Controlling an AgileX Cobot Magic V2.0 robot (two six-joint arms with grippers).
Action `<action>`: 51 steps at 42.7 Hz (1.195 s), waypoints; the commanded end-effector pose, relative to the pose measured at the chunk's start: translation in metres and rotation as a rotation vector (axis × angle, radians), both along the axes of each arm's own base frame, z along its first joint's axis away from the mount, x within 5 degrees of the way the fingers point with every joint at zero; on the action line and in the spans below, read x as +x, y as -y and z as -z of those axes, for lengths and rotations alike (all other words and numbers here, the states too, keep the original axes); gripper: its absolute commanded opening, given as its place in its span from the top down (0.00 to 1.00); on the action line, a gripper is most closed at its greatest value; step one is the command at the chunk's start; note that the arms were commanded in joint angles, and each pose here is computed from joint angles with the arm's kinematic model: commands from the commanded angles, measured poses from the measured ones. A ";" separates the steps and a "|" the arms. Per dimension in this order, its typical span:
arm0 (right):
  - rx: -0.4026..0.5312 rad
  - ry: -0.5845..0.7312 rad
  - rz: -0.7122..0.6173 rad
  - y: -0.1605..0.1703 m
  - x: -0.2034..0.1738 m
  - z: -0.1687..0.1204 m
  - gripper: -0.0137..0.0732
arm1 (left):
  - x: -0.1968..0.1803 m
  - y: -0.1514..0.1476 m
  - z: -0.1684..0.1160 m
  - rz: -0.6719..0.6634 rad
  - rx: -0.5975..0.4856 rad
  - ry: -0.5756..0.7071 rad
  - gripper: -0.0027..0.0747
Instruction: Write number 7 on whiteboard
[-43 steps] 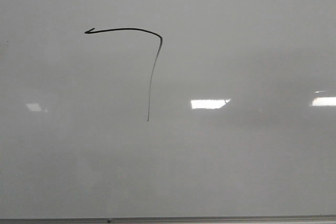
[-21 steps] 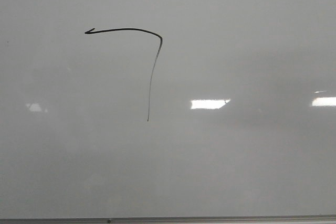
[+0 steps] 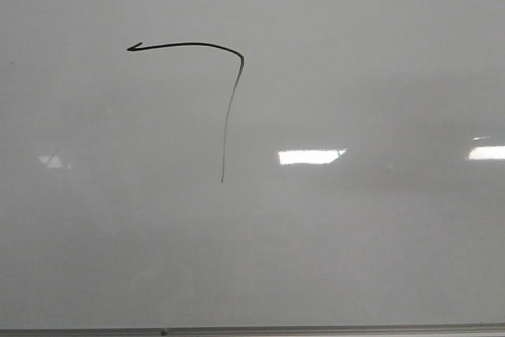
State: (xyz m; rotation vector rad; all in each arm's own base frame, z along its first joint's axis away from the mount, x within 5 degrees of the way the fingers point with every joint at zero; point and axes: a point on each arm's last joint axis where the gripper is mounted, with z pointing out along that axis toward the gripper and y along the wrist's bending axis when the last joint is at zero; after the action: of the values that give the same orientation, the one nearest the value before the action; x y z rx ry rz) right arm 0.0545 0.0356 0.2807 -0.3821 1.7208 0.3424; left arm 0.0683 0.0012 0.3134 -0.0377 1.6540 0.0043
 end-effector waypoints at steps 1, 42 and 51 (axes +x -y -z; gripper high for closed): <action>0.044 0.055 0.034 0.002 0.002 -0.012 0.92 | 0.000 -0.001 -0.015 -0.007 0.003 0.098 0.99; 0.043 0.051 0.032 0.002 0.002 -0.012 0.92 | -0.013 0.001 0.099 0.020 0.029 0.193 0.99; 0.043 0.051 0.031 0.002 0.002 -0.012 0.92 | -0.013 0.000 0.105 -0.006 0.031 0.158 0.99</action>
State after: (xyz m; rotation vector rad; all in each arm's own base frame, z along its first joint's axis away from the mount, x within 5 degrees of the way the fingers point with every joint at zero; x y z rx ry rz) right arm 0.0545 0.0356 0.2808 -0.3811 1.7206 0.3442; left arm 0.0564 0.0012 0.2013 -0.0128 1.5955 0.0243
